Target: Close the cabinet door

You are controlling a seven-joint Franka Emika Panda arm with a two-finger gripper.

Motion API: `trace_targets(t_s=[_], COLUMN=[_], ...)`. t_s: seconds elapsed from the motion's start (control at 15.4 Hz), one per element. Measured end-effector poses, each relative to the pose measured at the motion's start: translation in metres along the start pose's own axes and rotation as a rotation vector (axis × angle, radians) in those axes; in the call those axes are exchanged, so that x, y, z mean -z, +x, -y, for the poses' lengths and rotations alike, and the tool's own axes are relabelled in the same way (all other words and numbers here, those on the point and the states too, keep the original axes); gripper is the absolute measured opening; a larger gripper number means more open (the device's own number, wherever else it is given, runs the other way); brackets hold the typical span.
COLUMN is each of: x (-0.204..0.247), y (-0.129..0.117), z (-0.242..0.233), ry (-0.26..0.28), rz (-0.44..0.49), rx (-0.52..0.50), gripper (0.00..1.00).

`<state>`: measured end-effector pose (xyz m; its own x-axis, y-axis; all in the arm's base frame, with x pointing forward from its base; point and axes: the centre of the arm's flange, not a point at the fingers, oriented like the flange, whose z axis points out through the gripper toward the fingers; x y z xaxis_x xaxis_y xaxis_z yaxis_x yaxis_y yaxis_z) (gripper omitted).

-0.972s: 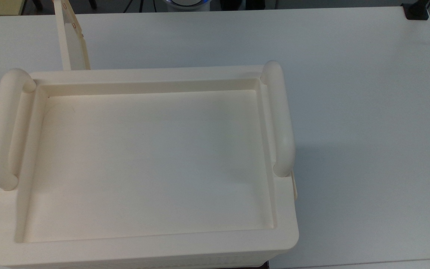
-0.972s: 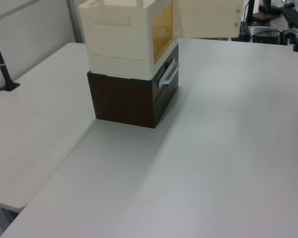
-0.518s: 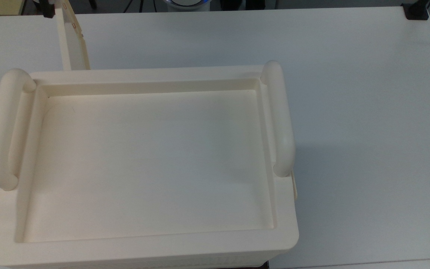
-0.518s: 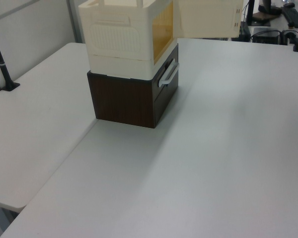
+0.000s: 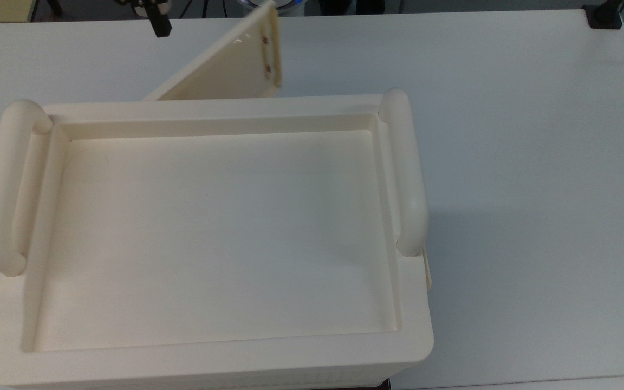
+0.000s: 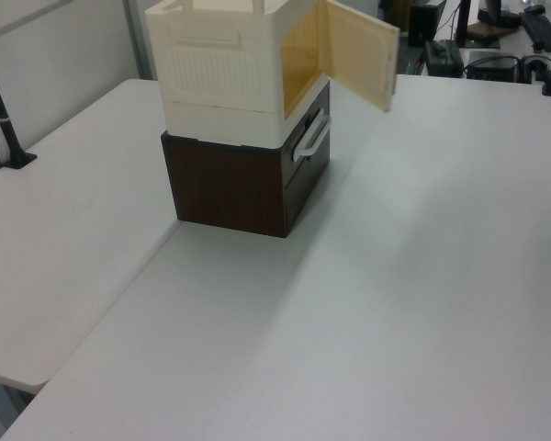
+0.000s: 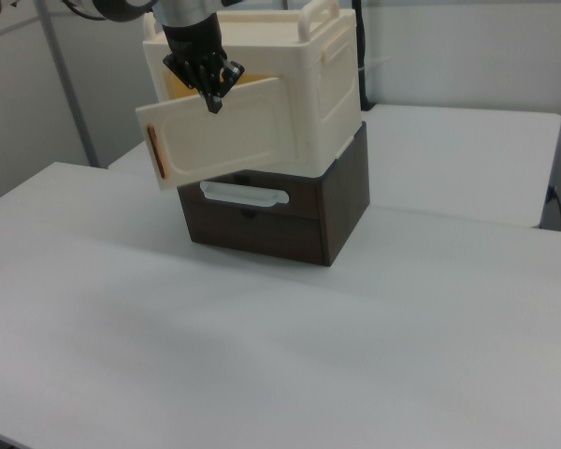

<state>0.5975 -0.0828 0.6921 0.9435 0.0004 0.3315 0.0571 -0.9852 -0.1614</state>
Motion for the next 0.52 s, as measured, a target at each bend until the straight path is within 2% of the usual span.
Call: trace_targets(t_s=[0.26,0.52], x=[-0.010,-0.026], y=[0.001,0.019], z=[0.001,0.014], ry=[0.004,-0.002], rz=[0.014,-0.063], rx=[0.001,0.026], gripper=[0.01,0.01])
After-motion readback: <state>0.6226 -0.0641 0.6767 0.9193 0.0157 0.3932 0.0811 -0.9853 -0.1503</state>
